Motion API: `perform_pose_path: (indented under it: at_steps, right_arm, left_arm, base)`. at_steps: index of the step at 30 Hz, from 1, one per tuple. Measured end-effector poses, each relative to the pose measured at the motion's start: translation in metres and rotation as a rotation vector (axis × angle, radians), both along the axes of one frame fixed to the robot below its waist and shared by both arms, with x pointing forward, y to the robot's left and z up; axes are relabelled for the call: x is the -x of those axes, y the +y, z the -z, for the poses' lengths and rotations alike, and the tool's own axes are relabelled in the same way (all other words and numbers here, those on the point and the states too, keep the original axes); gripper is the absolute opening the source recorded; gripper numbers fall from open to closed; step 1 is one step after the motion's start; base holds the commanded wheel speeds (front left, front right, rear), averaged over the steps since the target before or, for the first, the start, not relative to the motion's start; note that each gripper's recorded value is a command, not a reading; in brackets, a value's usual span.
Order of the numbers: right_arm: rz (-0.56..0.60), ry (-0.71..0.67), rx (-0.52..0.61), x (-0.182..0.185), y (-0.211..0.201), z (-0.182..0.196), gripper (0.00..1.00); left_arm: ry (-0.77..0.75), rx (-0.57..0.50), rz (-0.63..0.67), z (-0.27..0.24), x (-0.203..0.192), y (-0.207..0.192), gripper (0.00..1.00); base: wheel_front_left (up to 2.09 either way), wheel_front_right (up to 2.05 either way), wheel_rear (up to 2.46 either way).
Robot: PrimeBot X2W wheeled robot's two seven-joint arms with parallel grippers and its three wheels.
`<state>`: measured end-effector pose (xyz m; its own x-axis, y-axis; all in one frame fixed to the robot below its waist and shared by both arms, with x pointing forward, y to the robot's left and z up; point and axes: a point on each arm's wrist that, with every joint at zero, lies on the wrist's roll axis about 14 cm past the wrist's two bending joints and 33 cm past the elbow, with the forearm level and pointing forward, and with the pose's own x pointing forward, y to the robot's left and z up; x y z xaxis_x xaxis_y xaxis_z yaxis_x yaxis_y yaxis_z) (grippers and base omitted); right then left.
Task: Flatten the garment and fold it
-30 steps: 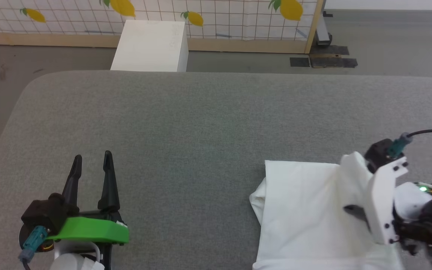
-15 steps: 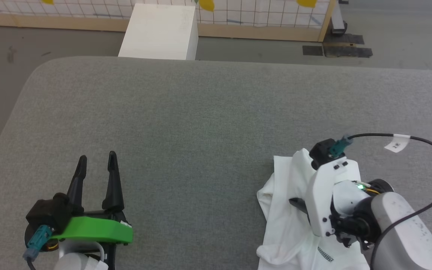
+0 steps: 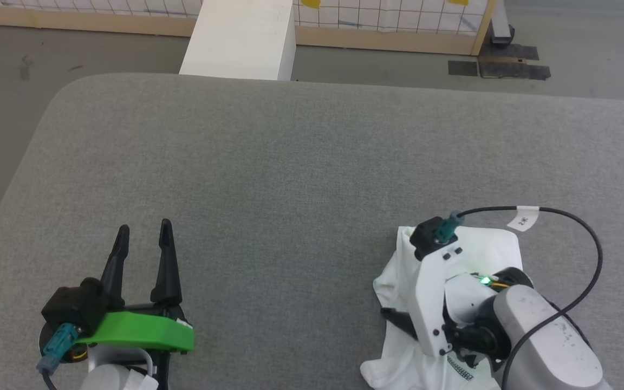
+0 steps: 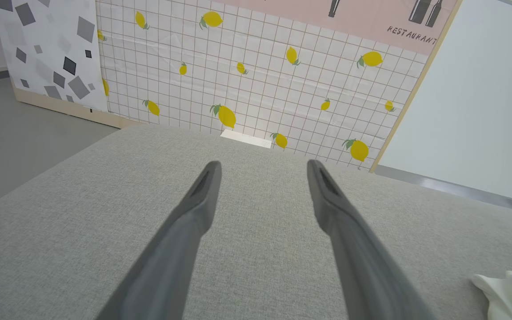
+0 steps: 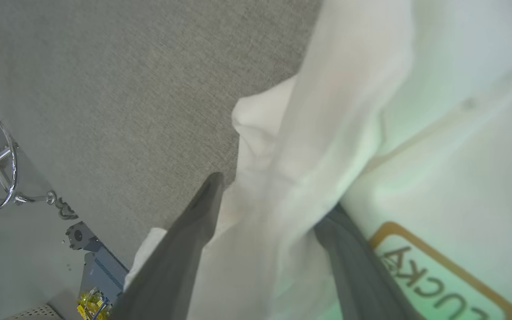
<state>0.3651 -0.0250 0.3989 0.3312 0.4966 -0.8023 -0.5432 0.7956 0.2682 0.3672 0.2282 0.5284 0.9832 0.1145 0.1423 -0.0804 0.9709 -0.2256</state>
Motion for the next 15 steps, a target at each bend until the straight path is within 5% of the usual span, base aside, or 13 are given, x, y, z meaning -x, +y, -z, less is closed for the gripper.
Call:
perform_pose_path:
  at_steps: [9, 15]
  right_arm:
    - [-0.090, -0.099, -0.096, 0.012, 0.017, -0.047, 1.00]
    - [-0.025, -0.233, -0.175, 0.002, -0.001, -0.092, 1.00]
  left_arm:
    - [-0.030, 0.005, 0.015, -0.009, 0.003, -0.005, 1.00]
    - [-0.043, 0.009, 0.048, -0.013, 0.003, -0.015, 1.00]
  base:
    - [0.00, 0.00, 0.00]
    - [0.00, 0.00, 0.00]
